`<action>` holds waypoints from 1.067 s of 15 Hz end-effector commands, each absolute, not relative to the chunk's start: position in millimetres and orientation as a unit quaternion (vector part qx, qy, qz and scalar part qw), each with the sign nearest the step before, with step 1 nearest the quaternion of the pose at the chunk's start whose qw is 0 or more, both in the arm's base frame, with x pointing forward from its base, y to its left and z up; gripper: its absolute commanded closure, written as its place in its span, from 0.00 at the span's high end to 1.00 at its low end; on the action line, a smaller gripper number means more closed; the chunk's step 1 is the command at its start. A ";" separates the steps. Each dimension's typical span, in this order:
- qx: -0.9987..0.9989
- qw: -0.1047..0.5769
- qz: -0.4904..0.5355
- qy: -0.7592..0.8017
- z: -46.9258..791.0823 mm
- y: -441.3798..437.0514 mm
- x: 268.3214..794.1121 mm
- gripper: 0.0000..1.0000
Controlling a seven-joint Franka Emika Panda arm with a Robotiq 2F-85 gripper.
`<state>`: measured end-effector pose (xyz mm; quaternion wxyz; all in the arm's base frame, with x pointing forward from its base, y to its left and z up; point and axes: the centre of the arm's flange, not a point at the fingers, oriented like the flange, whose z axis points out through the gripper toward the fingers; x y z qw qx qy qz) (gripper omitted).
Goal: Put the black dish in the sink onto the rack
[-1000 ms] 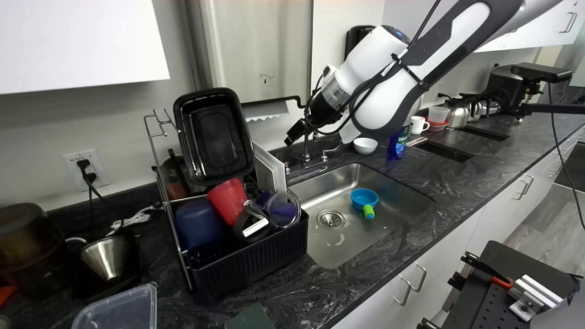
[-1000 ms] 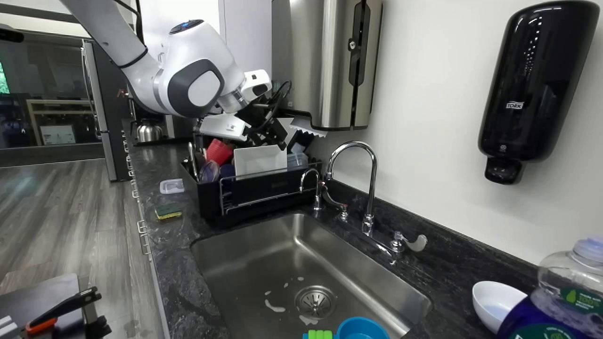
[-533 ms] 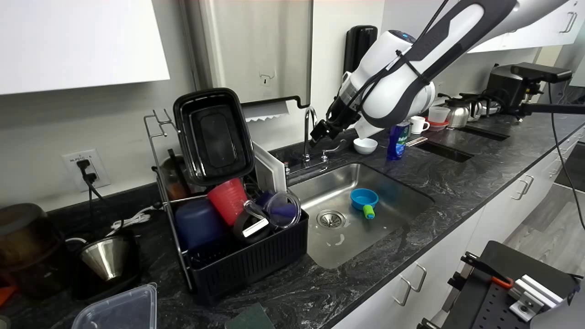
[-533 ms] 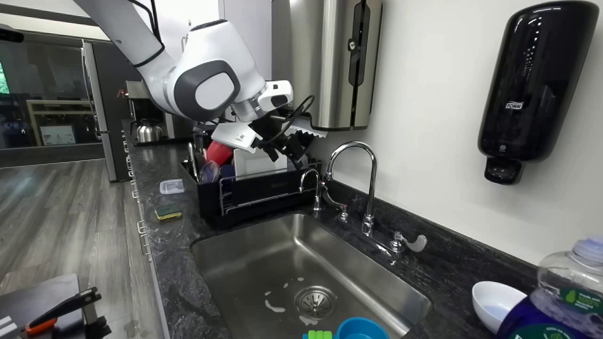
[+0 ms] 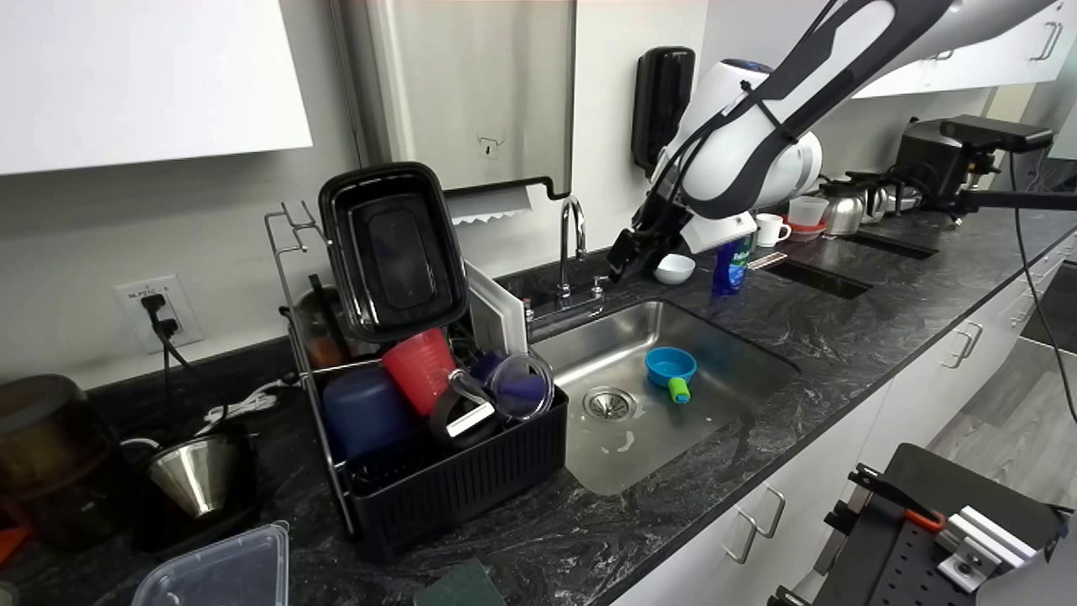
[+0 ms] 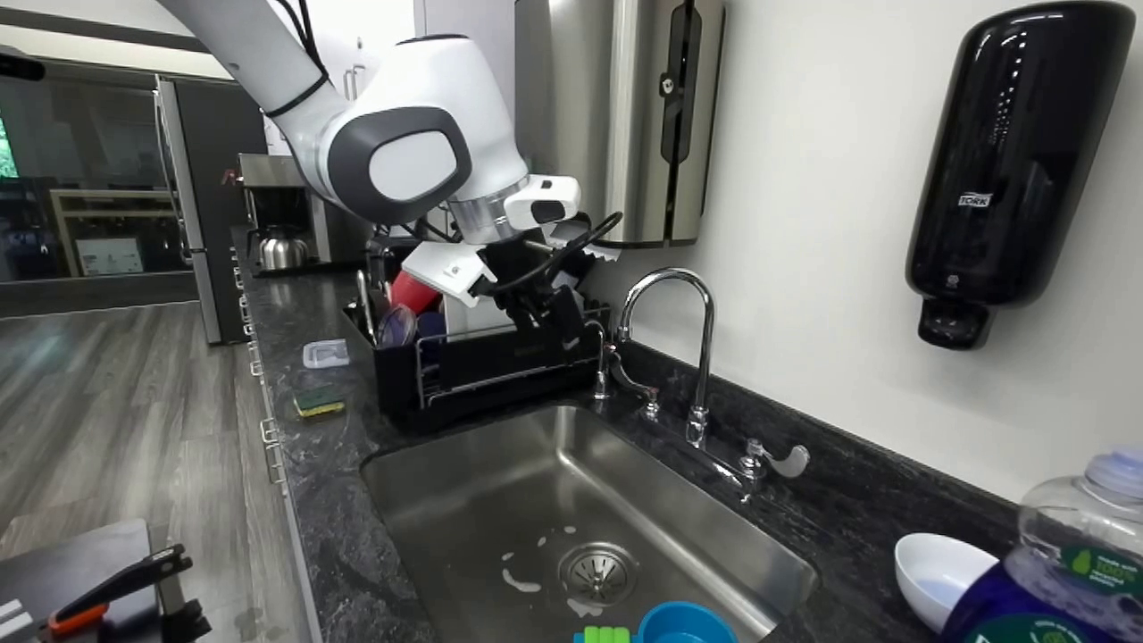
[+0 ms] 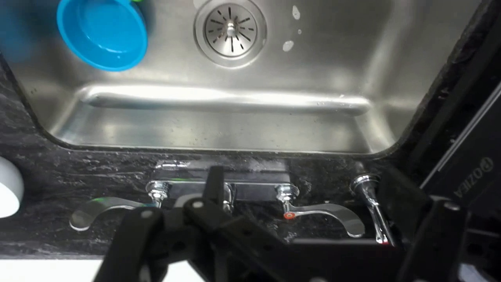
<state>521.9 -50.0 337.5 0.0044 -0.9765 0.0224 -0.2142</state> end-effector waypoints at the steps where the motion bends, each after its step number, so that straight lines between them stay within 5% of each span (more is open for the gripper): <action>1: -0.985 -0.009 -0.165 0.040 339.5 -61.2 500.7 1.00; 16: -0.998 -0.013 -0.039 0.044 322.0 -70.3 466.5 1.00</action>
